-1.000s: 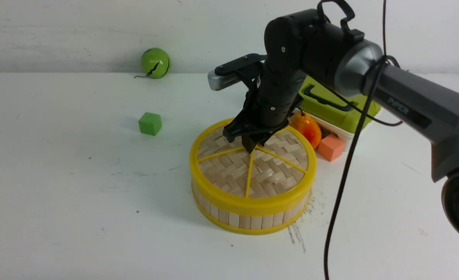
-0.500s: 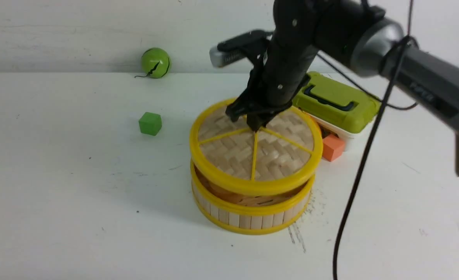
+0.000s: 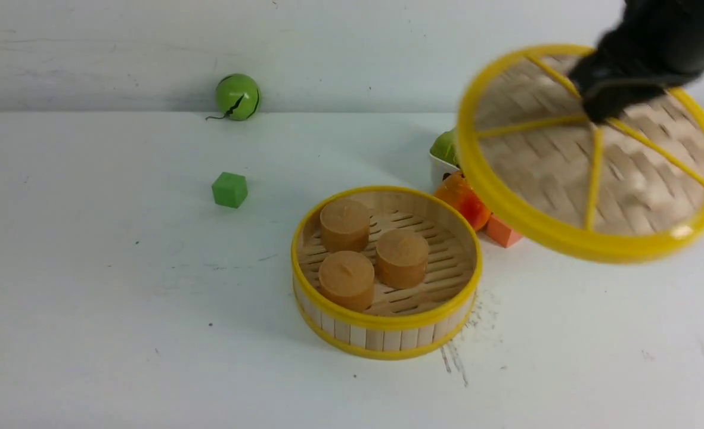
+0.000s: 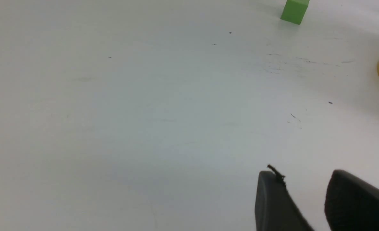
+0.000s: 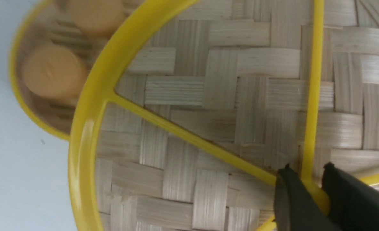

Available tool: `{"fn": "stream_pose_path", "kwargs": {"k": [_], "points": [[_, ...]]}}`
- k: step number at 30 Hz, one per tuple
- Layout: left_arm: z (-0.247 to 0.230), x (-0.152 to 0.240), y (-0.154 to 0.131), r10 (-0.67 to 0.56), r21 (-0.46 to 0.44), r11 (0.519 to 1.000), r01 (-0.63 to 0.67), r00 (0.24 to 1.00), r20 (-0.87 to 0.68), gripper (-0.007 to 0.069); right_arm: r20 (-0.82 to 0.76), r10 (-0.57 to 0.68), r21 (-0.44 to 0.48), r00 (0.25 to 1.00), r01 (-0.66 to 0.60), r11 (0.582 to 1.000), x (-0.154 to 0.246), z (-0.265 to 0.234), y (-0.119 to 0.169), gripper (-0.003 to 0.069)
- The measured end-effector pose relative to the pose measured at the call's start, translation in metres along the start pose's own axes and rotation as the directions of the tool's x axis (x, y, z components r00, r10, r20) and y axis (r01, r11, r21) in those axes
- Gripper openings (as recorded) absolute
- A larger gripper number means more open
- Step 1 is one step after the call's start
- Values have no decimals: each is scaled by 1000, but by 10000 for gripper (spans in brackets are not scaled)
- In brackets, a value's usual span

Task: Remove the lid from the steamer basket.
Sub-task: Use the right arm to place the steamer lid on the table

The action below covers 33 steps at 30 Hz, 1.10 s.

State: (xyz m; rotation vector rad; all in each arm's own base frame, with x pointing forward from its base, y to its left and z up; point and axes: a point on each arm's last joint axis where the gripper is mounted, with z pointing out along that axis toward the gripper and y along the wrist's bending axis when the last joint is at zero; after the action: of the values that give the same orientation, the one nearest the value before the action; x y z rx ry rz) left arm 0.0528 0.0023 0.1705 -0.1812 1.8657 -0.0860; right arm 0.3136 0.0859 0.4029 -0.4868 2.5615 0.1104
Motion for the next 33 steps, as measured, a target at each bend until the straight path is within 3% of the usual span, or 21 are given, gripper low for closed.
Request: {"fn": "stream_pose_path", "kwargs": {"k": [3,9,18,25,29,33], "points": [[0,0,0,0,0,1000,0,1000,0,239,-102,94,-3,990,-95,996,37,29,-19,111],[0,0,0,0,0,1000,0,1000,0,239,-141,170,-12,975,-173,985,67,99,-30,111],[0,0,0,0,0,1000,0,1000,0,239,-126,195,9,973,-195,981,69,176,-39,111],[0,0,0,0,0,1000,0,1000,0,239,-122,213,21,969,-212,977,70,190,-43,120],[0,0,0,0,0,1000,0,1000,0,239,-122,222,21,967,-221,975,70,190,-43,181],[0,0,0,0,0,1000,0,1000,0,239,-146,238,11,960,-239,971,63,170,-42,341]]}}
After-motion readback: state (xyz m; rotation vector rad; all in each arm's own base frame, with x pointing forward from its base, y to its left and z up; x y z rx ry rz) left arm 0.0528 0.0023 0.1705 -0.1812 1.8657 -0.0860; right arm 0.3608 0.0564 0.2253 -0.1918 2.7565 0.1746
